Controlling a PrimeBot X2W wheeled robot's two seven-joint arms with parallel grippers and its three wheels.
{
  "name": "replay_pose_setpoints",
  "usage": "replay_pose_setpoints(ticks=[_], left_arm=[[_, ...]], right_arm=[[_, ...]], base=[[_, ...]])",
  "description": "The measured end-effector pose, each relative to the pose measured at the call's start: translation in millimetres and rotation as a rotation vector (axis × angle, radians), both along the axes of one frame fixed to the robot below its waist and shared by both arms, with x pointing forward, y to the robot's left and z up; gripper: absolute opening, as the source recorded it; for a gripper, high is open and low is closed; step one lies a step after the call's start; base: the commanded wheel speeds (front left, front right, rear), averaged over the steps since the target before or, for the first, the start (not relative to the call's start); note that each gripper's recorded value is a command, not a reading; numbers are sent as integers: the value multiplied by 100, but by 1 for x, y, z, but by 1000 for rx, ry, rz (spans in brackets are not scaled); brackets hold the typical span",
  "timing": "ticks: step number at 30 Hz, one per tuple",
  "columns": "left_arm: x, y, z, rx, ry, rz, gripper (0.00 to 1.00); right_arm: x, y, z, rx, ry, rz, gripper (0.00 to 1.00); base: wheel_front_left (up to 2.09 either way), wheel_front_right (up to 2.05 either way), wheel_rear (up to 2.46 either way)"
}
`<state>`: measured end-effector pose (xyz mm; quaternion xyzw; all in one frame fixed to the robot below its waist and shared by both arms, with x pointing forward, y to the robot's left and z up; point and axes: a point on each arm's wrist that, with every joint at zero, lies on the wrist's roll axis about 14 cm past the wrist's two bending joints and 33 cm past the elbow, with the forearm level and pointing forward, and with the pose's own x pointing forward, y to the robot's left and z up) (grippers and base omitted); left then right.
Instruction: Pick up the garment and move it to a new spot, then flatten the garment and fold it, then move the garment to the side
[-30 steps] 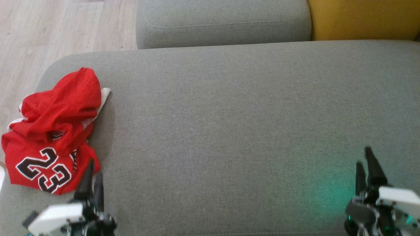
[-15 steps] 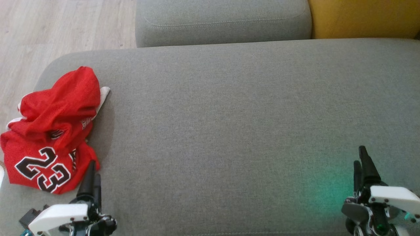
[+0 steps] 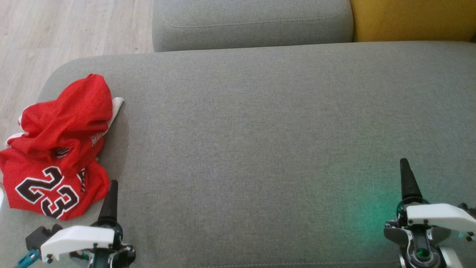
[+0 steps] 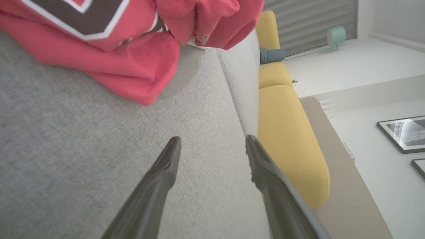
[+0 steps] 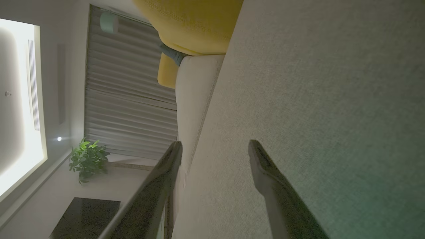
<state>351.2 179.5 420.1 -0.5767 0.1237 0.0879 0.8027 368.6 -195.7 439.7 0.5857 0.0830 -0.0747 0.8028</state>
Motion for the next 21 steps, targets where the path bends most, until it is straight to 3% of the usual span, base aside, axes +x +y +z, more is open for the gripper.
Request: replay_pose_setpoints(ticks=[21], left_arm=[[7, -1, 1, 297, 25, -60, 100]], right_arm=[[7, 0, 3, -276, -7, 50, 100]], base=[[0, 0, 0]])
